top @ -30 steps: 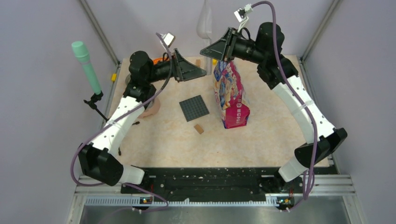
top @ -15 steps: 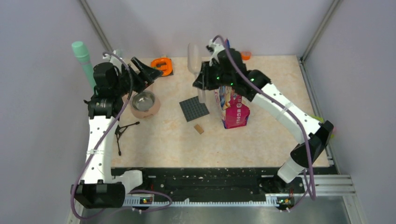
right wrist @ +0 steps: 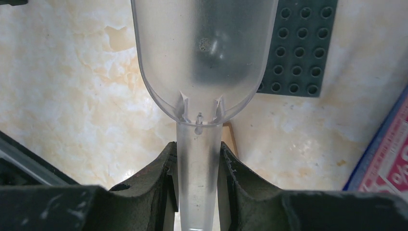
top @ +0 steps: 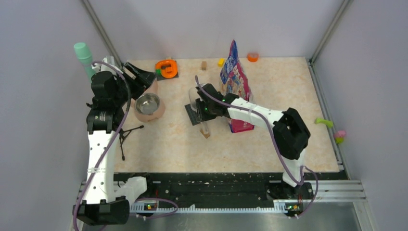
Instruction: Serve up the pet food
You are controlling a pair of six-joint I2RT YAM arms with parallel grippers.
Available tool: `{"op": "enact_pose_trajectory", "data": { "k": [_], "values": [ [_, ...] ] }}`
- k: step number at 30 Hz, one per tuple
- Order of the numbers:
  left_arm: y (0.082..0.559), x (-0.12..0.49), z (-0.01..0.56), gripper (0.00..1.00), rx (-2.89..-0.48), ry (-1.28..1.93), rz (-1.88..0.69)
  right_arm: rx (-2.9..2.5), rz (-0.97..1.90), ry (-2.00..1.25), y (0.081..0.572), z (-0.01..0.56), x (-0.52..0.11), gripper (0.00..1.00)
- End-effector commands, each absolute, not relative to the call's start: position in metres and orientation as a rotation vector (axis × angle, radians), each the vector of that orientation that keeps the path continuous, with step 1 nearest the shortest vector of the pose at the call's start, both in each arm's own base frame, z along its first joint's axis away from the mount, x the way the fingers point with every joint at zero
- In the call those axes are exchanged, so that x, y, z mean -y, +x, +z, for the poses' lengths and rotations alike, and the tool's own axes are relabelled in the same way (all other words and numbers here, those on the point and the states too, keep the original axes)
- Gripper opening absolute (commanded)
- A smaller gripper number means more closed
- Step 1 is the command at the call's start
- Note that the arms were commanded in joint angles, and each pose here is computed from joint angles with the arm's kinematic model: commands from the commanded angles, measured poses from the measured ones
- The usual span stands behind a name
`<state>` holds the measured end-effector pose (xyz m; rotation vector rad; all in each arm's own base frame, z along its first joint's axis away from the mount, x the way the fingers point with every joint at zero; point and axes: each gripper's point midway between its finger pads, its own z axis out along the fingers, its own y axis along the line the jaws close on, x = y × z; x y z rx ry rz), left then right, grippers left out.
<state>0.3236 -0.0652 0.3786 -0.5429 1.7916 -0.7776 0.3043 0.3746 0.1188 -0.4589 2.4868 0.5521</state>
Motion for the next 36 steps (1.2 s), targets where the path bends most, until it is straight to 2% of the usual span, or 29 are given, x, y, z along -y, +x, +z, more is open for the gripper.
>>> {"op": "enact_pose_trajectory", "data": {
  "k": [1,8,18,26,27,29,32,34,36],
  "values": [
    [0.326,0.065,0.381,0.74,-1.771,-0.551,-0.791,-2.435,0.629,-0.395,0.316,0.119,-0.417,0.0],
    [0.33,0.069,0.377,0.74,-1.787,-0.546,-0.814,-2.516,0.699,-0.364,0.313,0.084,-0.452,0.0],
    [0.323,0.067,0.369,0.74,-1.806,-0.546,-0.788,-2.545,0.704,-0.409,0.303,0.064,-0.477,0.0],
    [0.324,0.068,0.365,0.74,-1.818,-0.544,-0.794,-2.576,0.58,-0.38,0.311,0.053,-0.481,0.0],
    [0.324,0.068,0.364,0.74,-1.819,-0.546,-0.795,-2.576,0.572,-0.385,0.31,0.052,-0.482,0.03],
    [0.326,0.069,0.363,0.74,-1.824,-0.547,-0.8,-2.569,0.577,-0.398,0.308,0.054,-0.484,0.18],
    [0.327,0.072,0.36,0.74,-1.828,-0.548,-0.82,-2.571,0.596,-0.42,0.305,0.053,-0.487,0.33],
    [0.327,0.072,0.36,0.74,-1.828,-0.554,-0.826,-2.573,0.6,-0.426,0.302,0.053,-0.487,0.49],
    [0.328,0.072,0.358,0.74,-1.83,-0.556,-0.827,-2.569,0.61,-0.431,0.302,0.055,-0.487,0.54]
  ]
}}
